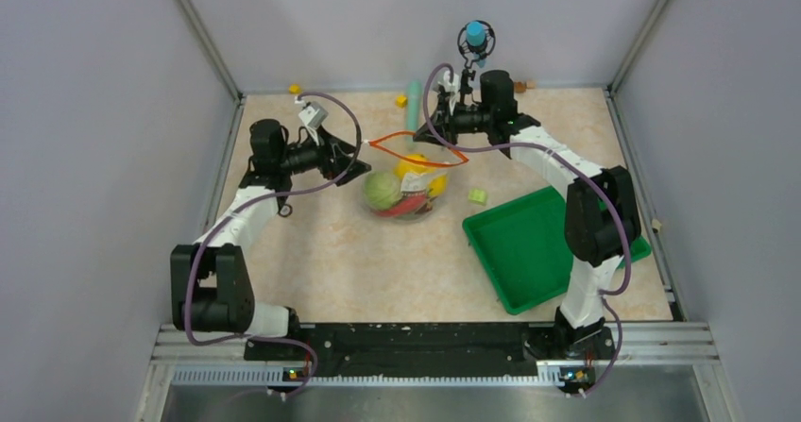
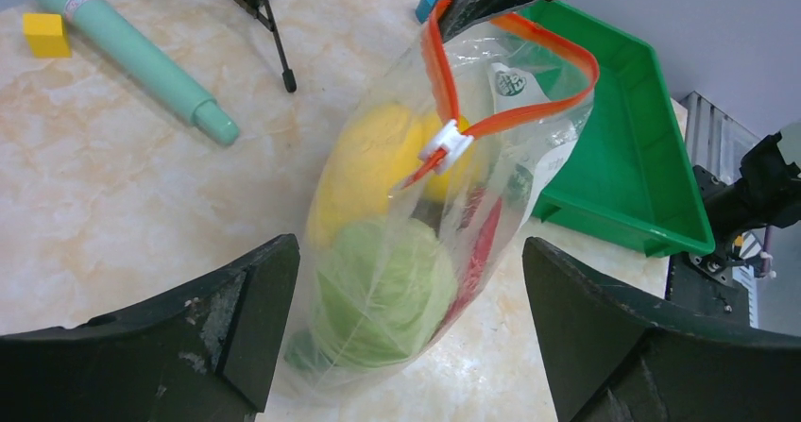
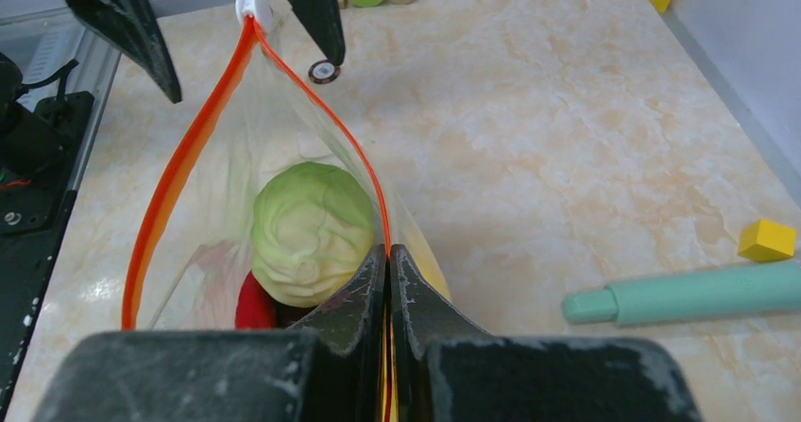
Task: Place the food in the zip-top bag and seal the zipper
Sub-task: Adjust the zipper food storage bag at the center of the board, then zip the zipper food storage bag at the center of the board.
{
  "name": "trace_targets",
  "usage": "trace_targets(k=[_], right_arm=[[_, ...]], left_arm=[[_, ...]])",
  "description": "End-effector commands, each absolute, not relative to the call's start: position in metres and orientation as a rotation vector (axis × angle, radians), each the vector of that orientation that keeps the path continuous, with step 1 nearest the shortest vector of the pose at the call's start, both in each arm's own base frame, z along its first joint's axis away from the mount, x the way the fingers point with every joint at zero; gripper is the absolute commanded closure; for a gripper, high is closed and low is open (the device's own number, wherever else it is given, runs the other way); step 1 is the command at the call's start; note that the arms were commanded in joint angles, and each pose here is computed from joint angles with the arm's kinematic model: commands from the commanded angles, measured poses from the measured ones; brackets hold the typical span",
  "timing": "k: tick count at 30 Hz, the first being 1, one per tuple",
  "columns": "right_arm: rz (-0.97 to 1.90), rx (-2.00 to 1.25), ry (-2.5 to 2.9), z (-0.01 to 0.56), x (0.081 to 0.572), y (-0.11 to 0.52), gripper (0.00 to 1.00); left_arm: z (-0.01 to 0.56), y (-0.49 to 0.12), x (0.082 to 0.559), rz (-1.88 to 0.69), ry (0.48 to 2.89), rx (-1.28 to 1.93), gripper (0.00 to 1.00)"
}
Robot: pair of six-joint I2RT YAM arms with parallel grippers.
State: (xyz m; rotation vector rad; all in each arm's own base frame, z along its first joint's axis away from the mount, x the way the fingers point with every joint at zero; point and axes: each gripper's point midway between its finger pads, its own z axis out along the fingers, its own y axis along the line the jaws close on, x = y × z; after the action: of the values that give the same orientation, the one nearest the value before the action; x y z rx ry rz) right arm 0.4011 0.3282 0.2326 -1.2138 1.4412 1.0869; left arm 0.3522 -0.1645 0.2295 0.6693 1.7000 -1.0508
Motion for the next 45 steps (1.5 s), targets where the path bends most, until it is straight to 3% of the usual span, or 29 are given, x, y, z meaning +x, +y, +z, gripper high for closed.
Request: trace_targets(k=[1,8,18,26,40,43,45], right_arm=[[1.117,-1.243,1.351,0.264,0.383,0.327,1.0],[1.139,-1.227,1.352,0.268,0.382,0.329,1.0],[1.132,-1.2,1.39,0.26,0.388,0.331,1.0],[1.12,-1.187,1.399,0.26,0.388,0.334,1.0],[1.131,-1.178,1.418,0.258,0.382,0.333,1.0],[1.135,-1.179,1.42,0.257,0.382,0.333,1.0],[1.138,-1.179,1.423,0.255,0.381,0.333,1.0]], left_arm=[[0.258,-0.168,0.364,-1.037,1.527,0.753,0.08],[0.248,-0.173,0.374,-1.076,1.517,0.806,0.15],[0.245,-0.185,0.36,-1.166,1.45,0.876,0.55],[0.249,-0.196,0.351,-1.249,1.416,0.886,0.6],[0.222,-0.193,0.352,-1.237,1.501,0.801,0.59],[0.226,-0.193,0.352,-1.243,1.493,0.795,0.64],[0.23,-0.194,0.352,-1.249,1.483,0.792,0.74]])
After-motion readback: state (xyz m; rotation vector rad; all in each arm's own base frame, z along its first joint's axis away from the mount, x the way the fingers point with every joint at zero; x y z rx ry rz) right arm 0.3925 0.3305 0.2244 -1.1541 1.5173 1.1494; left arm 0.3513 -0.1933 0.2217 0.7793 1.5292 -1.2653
